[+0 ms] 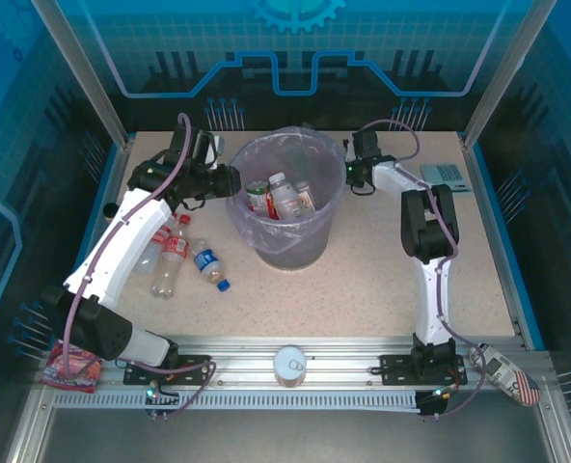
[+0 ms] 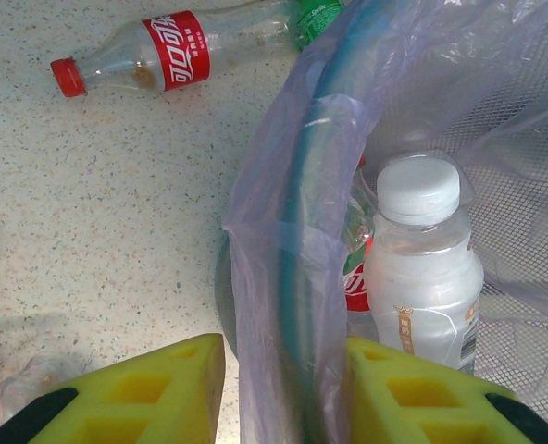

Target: Put the plastic bottles in the bin

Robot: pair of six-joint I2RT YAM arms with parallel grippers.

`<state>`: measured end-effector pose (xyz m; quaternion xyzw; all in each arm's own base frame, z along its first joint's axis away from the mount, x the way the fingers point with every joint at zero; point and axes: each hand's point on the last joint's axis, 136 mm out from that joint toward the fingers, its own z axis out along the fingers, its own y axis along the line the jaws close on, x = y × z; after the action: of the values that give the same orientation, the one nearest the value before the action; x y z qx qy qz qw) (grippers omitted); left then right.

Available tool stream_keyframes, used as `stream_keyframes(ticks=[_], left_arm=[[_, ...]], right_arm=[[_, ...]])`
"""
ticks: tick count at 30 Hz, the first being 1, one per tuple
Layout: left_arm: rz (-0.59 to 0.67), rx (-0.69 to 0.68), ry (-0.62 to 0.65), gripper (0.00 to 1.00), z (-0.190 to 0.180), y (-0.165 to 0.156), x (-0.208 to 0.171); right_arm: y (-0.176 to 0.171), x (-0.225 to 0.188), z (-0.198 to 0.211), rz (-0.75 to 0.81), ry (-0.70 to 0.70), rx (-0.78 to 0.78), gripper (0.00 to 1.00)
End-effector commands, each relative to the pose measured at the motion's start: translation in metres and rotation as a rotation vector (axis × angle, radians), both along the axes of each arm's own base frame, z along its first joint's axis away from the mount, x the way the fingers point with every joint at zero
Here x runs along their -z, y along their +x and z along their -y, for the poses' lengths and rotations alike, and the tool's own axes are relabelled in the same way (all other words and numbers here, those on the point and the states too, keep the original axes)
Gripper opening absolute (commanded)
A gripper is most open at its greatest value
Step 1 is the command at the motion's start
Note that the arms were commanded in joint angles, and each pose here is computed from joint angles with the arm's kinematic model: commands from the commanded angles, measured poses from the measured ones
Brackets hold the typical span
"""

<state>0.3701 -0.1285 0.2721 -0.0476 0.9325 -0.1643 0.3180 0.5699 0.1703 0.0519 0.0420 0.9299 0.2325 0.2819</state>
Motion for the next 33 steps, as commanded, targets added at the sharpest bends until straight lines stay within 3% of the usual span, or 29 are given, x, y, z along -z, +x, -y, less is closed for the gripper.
stream_keyframes(ticks=[1, 14, 29, 33], left_arm=[[-0.028, -0.036, 0.014, 0.37, -0.008, 0.002, 0.002], [-0.036, -0.043, 0.015, 0.37, -0.009, 0.003, 0.005], [-0.044, -0.040, -0.004, 0.37, -0.005, 0.004, 0.009], [-0.042, -0.039, -0.007, 0.37, -0.004, 0.003, 0.009]], right_arm=[[0.006, 0.012, -0.023, -0.016, 0.073, -0.026, 0.84], [0.006, 0.041, -0.023, -0.062, 0.072, 0.001, 0.75], [0.002, 0.039, -0.004, -0.042, 0.042, 0.036, 0.46], [0.000, 0.034, 0.001, -0.032, 0.034, 0.039, 0.43]])
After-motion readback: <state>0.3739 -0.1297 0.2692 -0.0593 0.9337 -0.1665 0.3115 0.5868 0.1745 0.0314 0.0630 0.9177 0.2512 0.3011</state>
